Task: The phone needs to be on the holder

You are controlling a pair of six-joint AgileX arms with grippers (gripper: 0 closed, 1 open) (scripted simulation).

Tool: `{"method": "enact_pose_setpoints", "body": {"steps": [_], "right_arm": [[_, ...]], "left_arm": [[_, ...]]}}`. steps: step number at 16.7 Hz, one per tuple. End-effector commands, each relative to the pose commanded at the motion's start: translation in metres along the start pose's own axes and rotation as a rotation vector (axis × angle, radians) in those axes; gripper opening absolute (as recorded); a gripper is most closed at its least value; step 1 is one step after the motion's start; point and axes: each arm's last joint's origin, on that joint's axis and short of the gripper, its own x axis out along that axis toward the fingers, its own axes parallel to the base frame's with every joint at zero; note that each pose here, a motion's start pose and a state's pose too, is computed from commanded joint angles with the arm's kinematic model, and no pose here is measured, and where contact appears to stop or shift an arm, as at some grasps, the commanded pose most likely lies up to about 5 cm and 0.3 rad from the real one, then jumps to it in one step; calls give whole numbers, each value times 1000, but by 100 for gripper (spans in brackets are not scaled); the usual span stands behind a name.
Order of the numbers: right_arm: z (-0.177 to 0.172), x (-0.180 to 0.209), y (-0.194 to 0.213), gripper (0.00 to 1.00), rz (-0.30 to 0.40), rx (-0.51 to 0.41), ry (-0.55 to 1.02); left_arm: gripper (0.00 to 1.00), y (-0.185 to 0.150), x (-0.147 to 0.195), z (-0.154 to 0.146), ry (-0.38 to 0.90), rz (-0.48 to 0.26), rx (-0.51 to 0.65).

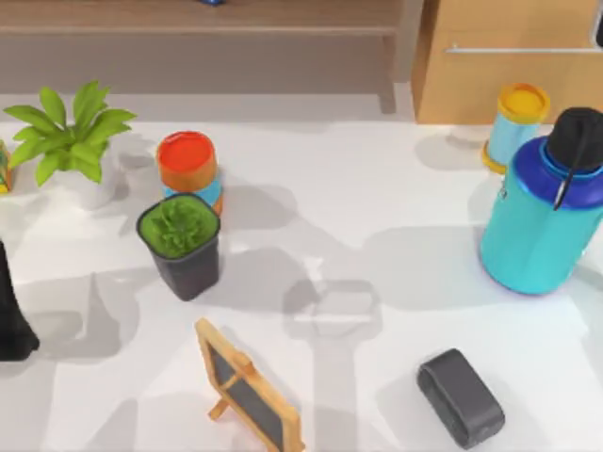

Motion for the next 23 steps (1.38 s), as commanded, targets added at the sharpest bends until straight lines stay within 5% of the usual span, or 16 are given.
{"method": "enact_pose_setpoints", "body": {"steps": [11,23], "right_arm": [[-135,-32,-91,0,-297,57,-118],[-153,-31,-100,0,-330,65,-134]], "left_arm": [[100,0,0,0,0,0,0],[100,0,0,0,0,0,0]]}}
